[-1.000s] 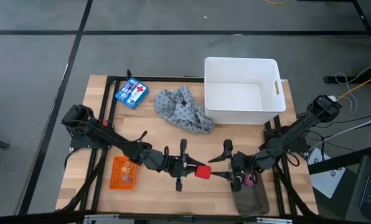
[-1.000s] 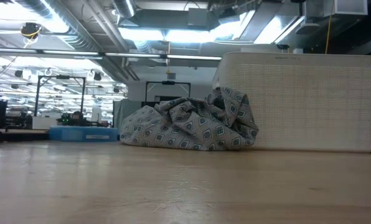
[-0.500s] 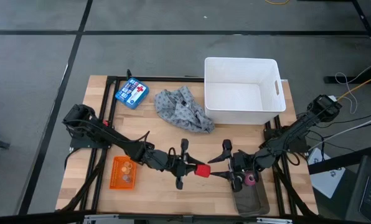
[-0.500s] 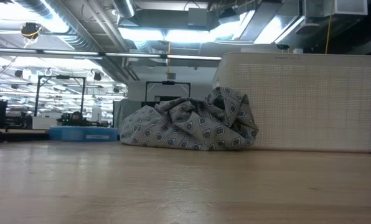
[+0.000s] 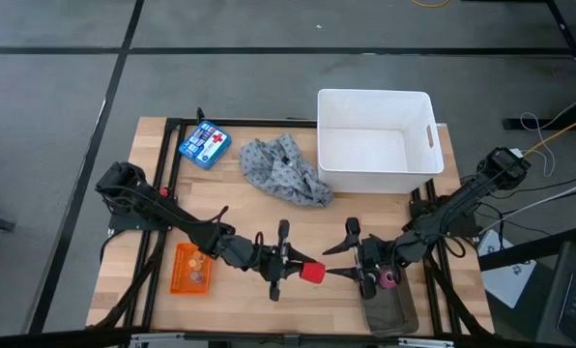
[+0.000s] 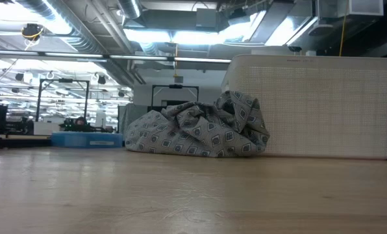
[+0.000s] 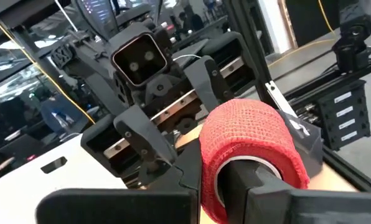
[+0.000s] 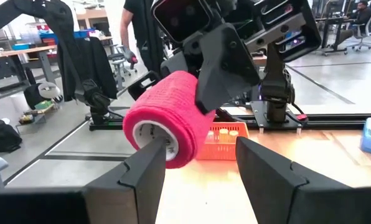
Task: Pick & place medical supplies in basket/bin
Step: Put the red bandage into the black bin
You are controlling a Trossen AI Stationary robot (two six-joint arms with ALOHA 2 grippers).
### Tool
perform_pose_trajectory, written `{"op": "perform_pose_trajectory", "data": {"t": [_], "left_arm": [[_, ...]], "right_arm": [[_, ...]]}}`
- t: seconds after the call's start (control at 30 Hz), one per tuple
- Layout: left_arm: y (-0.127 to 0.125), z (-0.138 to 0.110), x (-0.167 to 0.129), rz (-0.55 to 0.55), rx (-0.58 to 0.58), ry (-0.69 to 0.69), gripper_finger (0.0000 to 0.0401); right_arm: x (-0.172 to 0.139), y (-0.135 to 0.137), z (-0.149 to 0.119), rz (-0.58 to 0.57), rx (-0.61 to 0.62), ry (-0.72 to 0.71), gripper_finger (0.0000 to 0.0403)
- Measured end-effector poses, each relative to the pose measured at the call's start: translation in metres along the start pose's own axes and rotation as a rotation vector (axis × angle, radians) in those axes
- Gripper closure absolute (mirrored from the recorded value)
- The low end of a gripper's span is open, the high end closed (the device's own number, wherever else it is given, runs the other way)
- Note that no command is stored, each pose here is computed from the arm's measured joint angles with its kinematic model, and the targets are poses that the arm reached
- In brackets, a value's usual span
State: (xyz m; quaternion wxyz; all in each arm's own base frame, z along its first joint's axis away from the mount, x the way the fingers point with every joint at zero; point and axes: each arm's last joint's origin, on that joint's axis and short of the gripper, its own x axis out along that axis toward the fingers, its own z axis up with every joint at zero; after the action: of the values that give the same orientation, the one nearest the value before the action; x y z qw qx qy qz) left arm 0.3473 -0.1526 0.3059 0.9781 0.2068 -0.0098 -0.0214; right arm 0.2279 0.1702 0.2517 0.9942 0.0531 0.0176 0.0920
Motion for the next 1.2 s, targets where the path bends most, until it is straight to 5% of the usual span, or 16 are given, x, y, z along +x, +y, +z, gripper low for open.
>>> {"op": "perform_pose_trajectory", "data": {"t": [0.87,1.2], "left_arm": [[0.012,-0.007,0.009,-0.066,-0.073,-0.039,0.0377],[0.011,-0.007,0.009,-0.086,-0.073,-0.046,0.0377]], "right_arm": [[0.002,-0.004,0.0,-0.014,0.007,0.002,0.021],[0.002,-0.003,0.0,-0.006,0.007,0.003,0.0284]]}}
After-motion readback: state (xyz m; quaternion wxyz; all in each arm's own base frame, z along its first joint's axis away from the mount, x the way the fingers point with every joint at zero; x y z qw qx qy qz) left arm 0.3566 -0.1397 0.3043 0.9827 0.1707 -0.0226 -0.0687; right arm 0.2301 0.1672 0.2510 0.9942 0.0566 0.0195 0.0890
